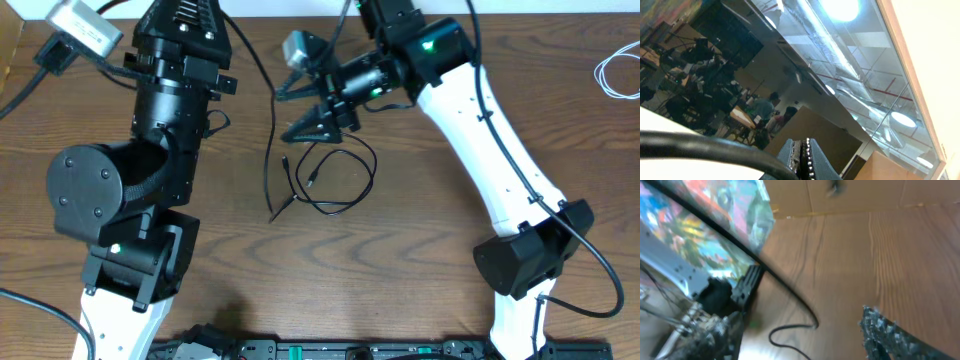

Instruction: Untangle cables

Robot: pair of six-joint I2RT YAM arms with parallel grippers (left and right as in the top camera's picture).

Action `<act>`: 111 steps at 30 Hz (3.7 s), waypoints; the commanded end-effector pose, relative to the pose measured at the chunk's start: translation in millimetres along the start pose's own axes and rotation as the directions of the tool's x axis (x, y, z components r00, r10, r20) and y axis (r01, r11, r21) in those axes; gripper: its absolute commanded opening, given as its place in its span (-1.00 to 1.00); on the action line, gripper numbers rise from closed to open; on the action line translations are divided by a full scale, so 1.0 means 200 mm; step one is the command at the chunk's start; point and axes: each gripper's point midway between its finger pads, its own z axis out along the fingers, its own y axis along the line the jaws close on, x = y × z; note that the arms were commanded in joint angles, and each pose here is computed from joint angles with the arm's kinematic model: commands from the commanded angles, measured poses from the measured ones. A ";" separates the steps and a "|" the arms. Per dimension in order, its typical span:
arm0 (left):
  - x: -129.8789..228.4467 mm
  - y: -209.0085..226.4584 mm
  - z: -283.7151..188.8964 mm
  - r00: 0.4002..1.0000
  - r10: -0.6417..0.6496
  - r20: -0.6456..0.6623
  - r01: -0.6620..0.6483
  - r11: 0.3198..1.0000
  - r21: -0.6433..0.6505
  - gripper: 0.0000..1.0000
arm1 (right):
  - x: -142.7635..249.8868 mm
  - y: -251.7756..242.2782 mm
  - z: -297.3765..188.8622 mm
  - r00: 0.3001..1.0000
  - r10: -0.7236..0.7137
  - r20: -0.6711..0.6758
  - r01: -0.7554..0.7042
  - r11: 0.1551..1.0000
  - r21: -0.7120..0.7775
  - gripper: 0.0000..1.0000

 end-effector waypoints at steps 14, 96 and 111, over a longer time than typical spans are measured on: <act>-0.05 -0.03 -0.03 1.000 -0.006 0.009 0.006 1.000 -0.010 -0.85 | -0.07 -0.02 0.28 0.995 0.061 0.074 -0.051 0.991 -0.126 -0.73; 0.77 0.89 -0.50 0.720 -0.088 -0.689 -0.428 0.724 -0.540 0.27 | 2.00 0.01 -2.99 0.152 0.263 0.953 -0.439 -0.845 0.304 -0.46; 0.79 0.92 -0.51 0.707 -0.101 -0.700 -0.439 0.714 -0.545 0.27 | 2.04 0.18 -2.80 -0.025 0.307 0.951 -0.361 -0.890 0.278 0.98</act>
